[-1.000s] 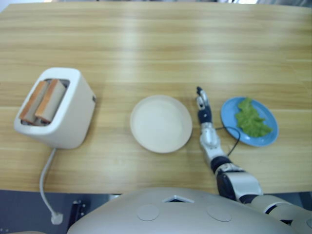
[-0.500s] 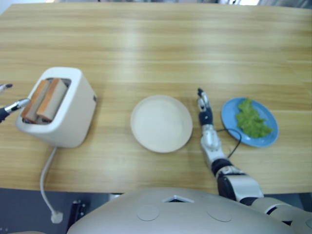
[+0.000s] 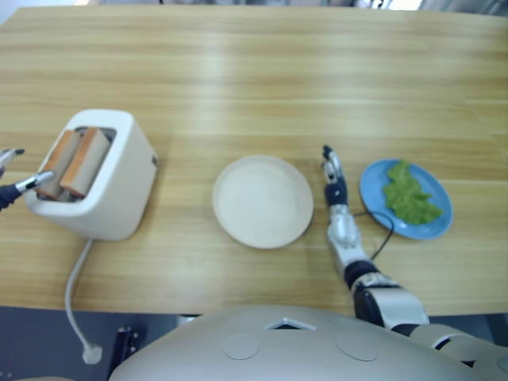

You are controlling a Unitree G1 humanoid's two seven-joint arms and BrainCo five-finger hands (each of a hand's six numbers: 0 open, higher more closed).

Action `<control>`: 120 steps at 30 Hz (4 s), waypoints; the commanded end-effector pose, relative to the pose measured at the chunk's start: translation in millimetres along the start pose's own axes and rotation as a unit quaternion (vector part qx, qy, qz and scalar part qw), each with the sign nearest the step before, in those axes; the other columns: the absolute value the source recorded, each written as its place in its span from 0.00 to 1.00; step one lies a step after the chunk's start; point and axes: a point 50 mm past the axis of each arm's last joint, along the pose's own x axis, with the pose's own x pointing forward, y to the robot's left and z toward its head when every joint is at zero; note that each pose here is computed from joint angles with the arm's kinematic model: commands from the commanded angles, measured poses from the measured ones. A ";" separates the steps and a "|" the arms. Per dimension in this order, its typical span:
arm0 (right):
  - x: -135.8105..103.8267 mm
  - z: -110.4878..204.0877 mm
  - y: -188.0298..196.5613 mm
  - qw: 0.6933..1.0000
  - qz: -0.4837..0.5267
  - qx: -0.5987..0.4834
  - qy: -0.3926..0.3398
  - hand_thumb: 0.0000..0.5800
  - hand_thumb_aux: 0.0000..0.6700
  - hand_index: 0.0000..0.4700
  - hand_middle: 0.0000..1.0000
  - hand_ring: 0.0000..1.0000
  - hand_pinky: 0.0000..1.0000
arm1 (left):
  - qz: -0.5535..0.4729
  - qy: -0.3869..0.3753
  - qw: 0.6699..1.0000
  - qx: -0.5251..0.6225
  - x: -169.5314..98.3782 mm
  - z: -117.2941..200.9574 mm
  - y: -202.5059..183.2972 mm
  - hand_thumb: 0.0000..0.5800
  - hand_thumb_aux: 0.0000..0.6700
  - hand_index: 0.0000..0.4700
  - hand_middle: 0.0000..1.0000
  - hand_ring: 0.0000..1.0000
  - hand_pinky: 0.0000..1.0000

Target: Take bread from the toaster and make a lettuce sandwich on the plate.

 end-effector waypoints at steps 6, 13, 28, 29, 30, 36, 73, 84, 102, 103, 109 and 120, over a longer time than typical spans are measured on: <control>-10.1 -10.7 -3.3 0.999 -0.010 0.001 0.032 0.00 0.00 0.00 0.00 0.00 0.00 | -0.003 -0.026 0.999 0.032 0.5 12.5 -3.0 0.00 0.00 0.00 0.00 0.00 0.00; -10.2 -10.9 -4.0 0.999 -0.013 0.007 0.034 0.00 0.00 0.00 0.00 0.00 0.00 | -0.004 -0.078 0.996 0.049 -4.7 36.4 -11.5 0.00 0.00 0.00 0.00 0.00 0.00; -11.1 -11.6 -7.1 0.999 -0.020 0.018 0.037 0.00 0.00 0.00 0.00 0.00 0.00 | 0.002 -0.062 0.995 0.074 -4.8 29.3 -8.3 1.00 1.00 0.98 0.00 0.00 0.00; -11.2 -11.7 -7.3 0.999 -0.021 0.019 0.037 0.00 0.00 0.00 0.00 0.00 0.00 | 0.006 -0.061 0.995 0.074 -5.2 28.8 -7.3 1.00 1.00 0.98 0.00 0.00 0.00; -11.3 -11.7 -7.4 0.999 -0.021 0.019 0.037 0.00 0.00 0.00 0.00 0.00 0.00 | 0.012 -0.061 0.995 0.074 -5.5 28.6 -5.8 1.00 1.00 0.98 0.13 0.13 0.13; -12.0 -12.2 -8.6 0.999 -0.022 0.020 0.038 0.00 0.00 0.00 0.00 0.00 0.00 | 0.055 -0.071 0.993 0.074 -6.4 32.1 5.7 1.00 1.00 0.98 0.81 0.81 0.81; -5.3 -9.7 -0.7 0.999 -0.013 0.013 0.046 0.00 0.00 0.00 0.00 0.00 0.00 | -0.084 -0.459 0.771 -0.434 9.0 266.4 10.3 1.00 1.00 0.98 1.00 1.00 1.00; -5.8 -8.0 1.1 0.999 -0.009 0.016 0.040 0.00 0.00 0.00 0.00 0.00 0.00 | -0.239 -0.441 0.817 -0.285 39.1 306.0 -89.1 1.00 1.00 0.98 1.00 1.00 1.00; -5.1 -6.4 2.6 0.999 -0.004 0.016 0.038 0.00 0.00 0.00 0.00 0.00 0.00 | -0.389 -0.427 0.770 -0.272 36.6 314.9 -143.6 1.00 1.00 0.98 1.00 1.00 1.00; -5.1 -6.2 2.8 0.999 -0.004 0.016 0.037 0.00 0.00 0.00 0.00 0.00 0.00 | -0.379 -0.423 0.781 -0.260 39.0 313.4 -144.7 1.00 1.00 0.98 1.00 1.00 1.00; -5.9 -5.8 2.9 0.999 -0.003 0.016 0.035 0.00 0.00 0.00 0.00 0.00 0.00 | -0.310 -0.403 0.842 -0.180 54.7 304.7 -145.5 0.64 0.40 0.39 0.56 0.56 0.56; -5.9 4.9 0.8 1.000 0.012 -0.012 -0.009 0.00 0.00 0.00 0.00 0.00 0.00 | -0.111 -0.465 0.878 -0.034 34.8 299.4 -104.8 0.00 0.00 0.00 0.00 0.00 0.00</control>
